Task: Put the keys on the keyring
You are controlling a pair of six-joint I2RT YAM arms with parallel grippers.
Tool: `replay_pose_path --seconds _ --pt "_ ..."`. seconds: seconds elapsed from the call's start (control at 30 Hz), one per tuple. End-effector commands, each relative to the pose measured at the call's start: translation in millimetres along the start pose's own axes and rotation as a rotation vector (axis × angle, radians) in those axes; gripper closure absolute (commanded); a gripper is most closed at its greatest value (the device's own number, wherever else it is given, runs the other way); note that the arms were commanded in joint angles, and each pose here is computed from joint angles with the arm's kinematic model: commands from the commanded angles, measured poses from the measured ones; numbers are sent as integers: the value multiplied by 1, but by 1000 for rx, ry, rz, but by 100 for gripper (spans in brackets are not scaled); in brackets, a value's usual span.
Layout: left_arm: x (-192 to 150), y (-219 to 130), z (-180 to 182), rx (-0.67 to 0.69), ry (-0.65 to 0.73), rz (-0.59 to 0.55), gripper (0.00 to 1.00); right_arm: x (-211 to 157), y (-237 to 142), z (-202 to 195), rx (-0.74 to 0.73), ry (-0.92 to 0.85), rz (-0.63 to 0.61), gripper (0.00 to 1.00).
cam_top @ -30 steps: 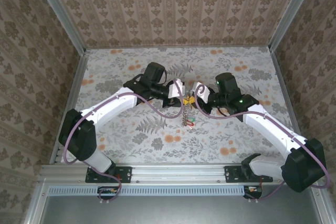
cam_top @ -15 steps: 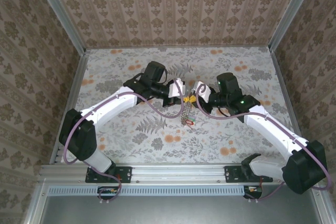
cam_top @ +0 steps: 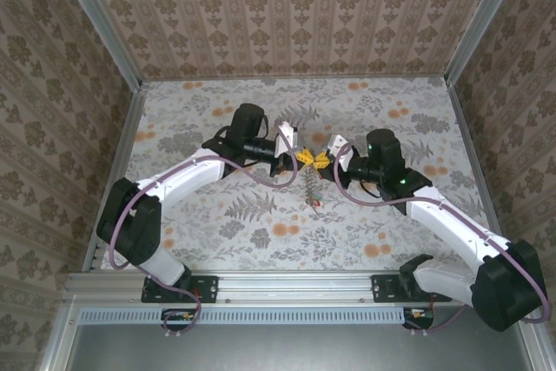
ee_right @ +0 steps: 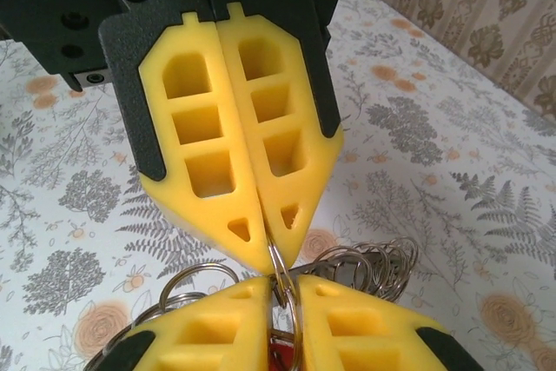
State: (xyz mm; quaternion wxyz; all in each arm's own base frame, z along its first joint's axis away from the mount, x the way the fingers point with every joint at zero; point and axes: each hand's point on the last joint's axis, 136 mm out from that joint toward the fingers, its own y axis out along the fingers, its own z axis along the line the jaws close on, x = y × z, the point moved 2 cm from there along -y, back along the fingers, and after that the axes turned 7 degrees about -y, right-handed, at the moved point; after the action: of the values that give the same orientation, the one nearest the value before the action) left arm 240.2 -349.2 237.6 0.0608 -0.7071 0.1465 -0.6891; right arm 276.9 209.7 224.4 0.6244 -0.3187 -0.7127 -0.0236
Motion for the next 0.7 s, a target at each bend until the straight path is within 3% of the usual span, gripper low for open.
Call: replay_pose_path --seconds 0.0,0.4,0.67 --pt "38 -12 -11 -29 81 -141 100 -12 1 0 -13 60 -1 82" --pt "40 -13 -5 9 79 -217 100 -24 6 0 -29 161 -37 79" --pt "37 -13 -2 34 70 -238 100 -14 10 -1 -7 218 -87 74"
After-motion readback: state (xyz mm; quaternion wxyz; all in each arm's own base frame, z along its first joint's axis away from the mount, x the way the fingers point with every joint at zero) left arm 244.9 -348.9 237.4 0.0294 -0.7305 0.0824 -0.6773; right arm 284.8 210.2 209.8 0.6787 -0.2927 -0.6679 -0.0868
